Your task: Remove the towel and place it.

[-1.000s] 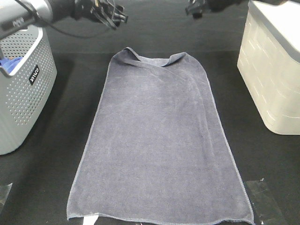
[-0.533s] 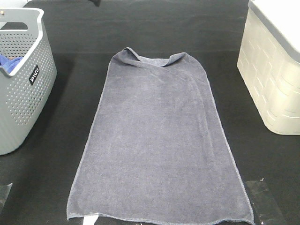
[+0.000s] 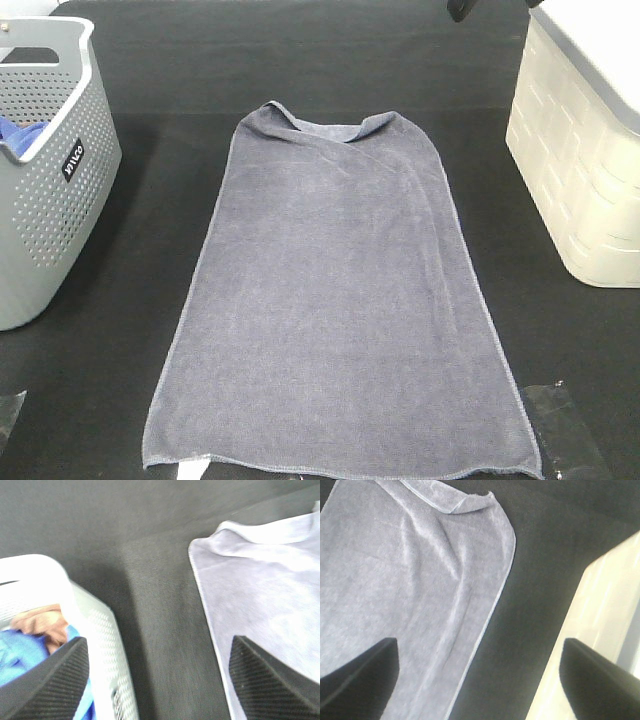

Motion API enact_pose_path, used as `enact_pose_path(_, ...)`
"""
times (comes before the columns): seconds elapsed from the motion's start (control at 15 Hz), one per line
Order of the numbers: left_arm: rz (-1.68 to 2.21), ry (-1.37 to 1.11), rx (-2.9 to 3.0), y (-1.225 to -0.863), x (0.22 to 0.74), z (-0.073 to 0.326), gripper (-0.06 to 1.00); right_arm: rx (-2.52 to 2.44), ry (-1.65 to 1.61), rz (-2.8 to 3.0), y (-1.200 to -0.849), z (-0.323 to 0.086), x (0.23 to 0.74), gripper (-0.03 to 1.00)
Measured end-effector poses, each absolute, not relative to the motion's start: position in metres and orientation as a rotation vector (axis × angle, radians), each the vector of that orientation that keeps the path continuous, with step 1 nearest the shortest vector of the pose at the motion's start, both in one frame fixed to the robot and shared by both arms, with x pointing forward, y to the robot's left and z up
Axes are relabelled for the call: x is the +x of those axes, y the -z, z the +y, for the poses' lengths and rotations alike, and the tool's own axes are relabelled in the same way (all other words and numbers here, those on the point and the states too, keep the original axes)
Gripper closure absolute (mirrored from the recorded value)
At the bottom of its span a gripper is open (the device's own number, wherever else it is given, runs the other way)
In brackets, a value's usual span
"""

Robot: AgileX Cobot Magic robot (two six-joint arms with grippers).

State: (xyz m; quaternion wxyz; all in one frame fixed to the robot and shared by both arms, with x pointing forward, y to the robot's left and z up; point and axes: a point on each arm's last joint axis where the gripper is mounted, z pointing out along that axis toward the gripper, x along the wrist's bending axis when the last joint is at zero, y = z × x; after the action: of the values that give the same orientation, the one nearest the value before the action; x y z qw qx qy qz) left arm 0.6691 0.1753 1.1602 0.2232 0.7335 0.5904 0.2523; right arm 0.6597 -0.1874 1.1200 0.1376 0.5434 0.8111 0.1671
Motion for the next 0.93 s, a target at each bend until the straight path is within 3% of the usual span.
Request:
enact_pose_path(0.2,1.645,-0.709,2.051,-1.181,0.620,0.193,0.21,1.621,-0.451,2.355,-1.126,-0.195,0.631,0.15)
enact_pose_path(0.33,1.690,-0.668,2.099,-1.175,0.580,0.207,0.21,1.682,-0.426,2.364,-1.127,-0.202,0.602,0.15)
enact_pose_path(0.93,1.859,-0.535,2.125,-1.105,0.383,0.271,0.21,1.810,-0.401,2.481,-1.105,-0.233,0.445,0.15)
